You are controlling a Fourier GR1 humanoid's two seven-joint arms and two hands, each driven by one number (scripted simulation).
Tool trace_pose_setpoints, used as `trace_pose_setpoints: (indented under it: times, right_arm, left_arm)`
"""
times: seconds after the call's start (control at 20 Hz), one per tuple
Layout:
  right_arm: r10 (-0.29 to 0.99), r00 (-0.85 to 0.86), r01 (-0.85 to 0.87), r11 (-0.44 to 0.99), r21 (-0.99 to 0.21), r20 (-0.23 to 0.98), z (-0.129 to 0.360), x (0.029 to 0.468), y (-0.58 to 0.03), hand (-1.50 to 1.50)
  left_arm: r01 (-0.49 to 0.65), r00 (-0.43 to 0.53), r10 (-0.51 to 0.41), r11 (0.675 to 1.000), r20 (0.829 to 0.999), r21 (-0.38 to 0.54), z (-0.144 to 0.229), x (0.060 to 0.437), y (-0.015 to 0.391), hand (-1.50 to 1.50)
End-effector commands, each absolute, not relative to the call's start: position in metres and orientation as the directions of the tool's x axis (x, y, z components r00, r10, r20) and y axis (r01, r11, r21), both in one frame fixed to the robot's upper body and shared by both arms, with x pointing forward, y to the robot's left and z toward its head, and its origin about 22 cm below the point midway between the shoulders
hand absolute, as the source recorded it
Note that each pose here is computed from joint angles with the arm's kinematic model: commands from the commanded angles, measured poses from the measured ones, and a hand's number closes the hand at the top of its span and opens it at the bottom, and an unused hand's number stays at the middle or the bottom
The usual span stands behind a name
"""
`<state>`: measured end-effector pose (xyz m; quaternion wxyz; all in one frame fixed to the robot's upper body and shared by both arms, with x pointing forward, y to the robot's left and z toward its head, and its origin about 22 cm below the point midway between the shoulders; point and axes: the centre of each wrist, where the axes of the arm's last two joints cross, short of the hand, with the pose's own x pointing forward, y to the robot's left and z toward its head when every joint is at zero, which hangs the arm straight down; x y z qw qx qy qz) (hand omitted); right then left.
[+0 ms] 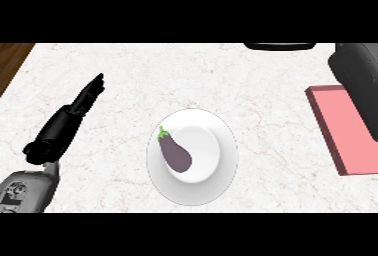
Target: Pick the croissant from the plate and place it in the cardboard box
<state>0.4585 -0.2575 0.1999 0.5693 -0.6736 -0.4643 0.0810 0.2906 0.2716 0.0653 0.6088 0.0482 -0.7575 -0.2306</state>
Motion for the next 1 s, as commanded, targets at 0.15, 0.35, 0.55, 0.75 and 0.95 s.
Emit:
trace_pose_setpoints:
  times: [0.15,0.35,0.55,0.75,0.95]
  right_arm:
    - [0.644,0.690,0.446,-0.019,-0.895,0.330,0.208,0.442,-0.339,1.50]
    - [0.613,0.735,0.289,0.103,-0.952,0.289,0.181,0.425,-0.369,1.50]
    - [0.587,0.759,0.156,0.253,-0.955,0.280,0.176,0.415,-0.394,1.50]
    - [0.594,0.762,0.080,0.311,-0.947,0.259,0.160,0.394,-0.433,1.50]
    - [0.562,0.805,-0.050,0.386,-0.921,0.192,0.147,0.379,-0.448,1.50]
  left_arm:
    - [0.226,-0.246,-0.347,0.887,0.905,0.402,0.051,0.286,0.264,0.00]
    - [0.196,-0.244,-0.350,0.895,0.904,0.400,0.054,0.281,0.278,0.00]
    - [0.212,-0.237,-0.351,0.891,0.906,0.401,0.050,0.278,0.268,0.00]
    - [0.221,-0.247,-0.338,0.893,0.908,0.392,0.065,0.284,0.268,0.00]
    - [0.202,-0.252,-0.357,0.889,0.899,0.410,0.074,0.289,0.259,0.00]
